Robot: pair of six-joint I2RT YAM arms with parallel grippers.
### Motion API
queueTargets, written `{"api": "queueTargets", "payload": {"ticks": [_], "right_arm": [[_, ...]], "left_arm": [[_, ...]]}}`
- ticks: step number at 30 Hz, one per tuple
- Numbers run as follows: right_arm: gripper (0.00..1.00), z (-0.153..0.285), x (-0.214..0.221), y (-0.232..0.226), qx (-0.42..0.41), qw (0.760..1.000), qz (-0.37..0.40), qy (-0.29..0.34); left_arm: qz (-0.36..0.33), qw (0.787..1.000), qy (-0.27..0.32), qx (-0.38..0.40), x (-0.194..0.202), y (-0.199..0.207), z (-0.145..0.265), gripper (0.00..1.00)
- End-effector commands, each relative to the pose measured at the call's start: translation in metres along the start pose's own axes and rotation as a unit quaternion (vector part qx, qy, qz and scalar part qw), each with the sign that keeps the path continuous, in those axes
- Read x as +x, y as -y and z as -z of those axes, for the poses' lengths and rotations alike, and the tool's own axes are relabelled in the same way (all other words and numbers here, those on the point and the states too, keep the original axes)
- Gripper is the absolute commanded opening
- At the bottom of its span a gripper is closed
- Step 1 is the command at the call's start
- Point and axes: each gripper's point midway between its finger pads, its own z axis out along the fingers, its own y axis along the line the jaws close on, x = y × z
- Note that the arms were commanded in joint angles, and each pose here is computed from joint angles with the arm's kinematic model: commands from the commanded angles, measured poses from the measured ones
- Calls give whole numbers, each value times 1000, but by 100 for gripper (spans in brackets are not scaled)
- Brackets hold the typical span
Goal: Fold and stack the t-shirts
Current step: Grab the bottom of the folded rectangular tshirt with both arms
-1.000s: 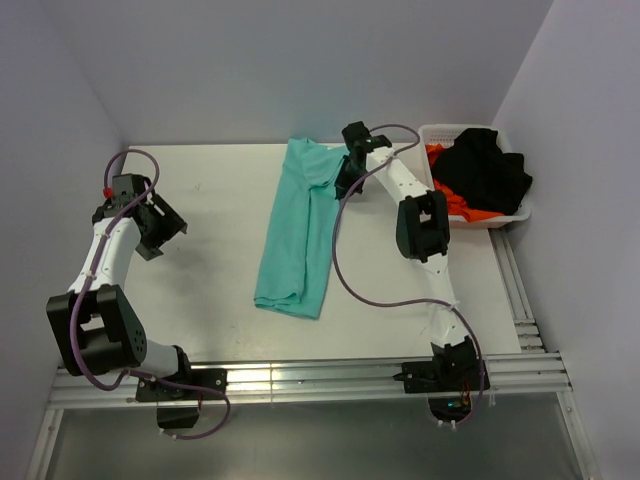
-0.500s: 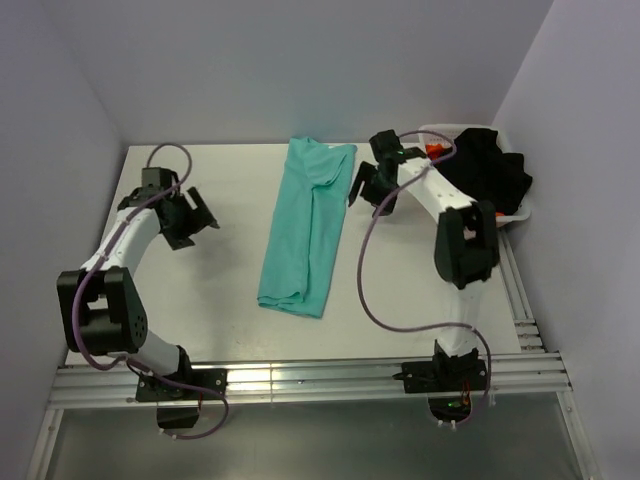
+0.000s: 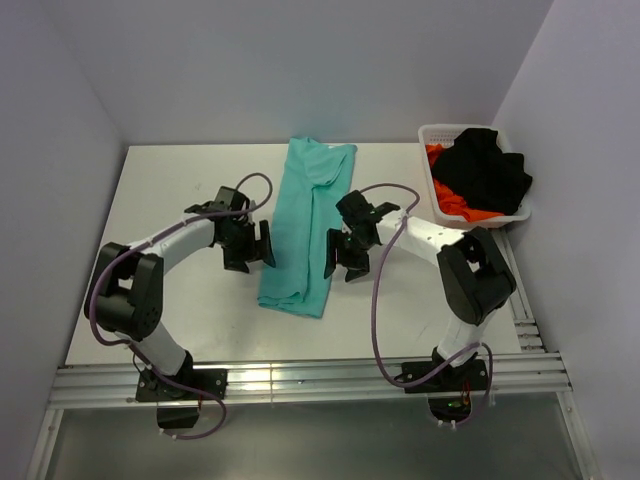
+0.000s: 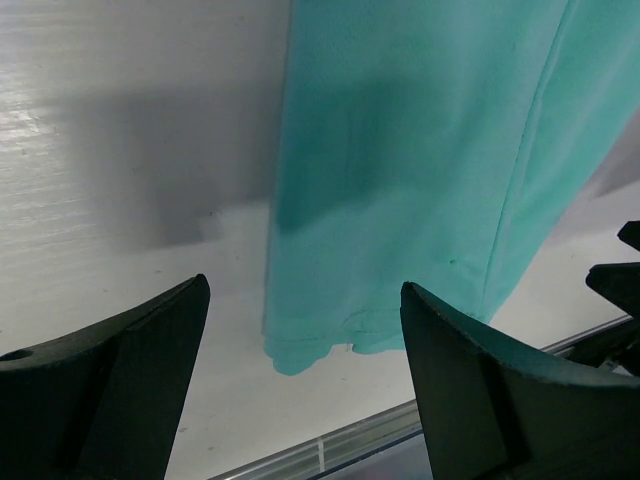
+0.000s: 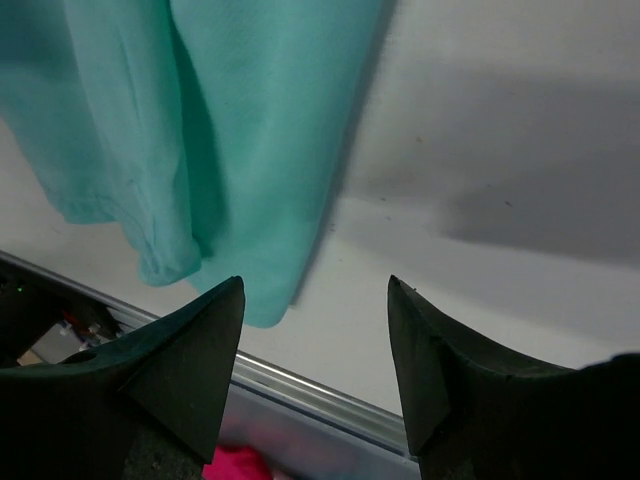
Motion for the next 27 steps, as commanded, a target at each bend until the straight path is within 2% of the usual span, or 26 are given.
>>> {"api": "queueTargets", "payload": {"ticks": [1, 7, 12, 23, 27], "right_arm": [[66, 1, -8, -22, -38, 999, 23, 17], [64, -6, 7, -34, -42, 998, 39, 3], [62, -14, 27, -41, -44, 998, 45, -18], [59, -30, 61, -27, -22, 998, 35, -51], [58, -40, 63, -27, -19, 998, 35, -57]], "left_arm": [[-30, 999, -15, -16, 15, -2, -6, 84], [-39, 998, -22, -51, 44, -9, -3, 83], [-36, 998, -30, -44, 62, -13, -1, 81], [-35, 998, -38, -39, 64, -5, -19, 80], [-34, 998, -41, -44, 62, -7, -27, 73]]}}
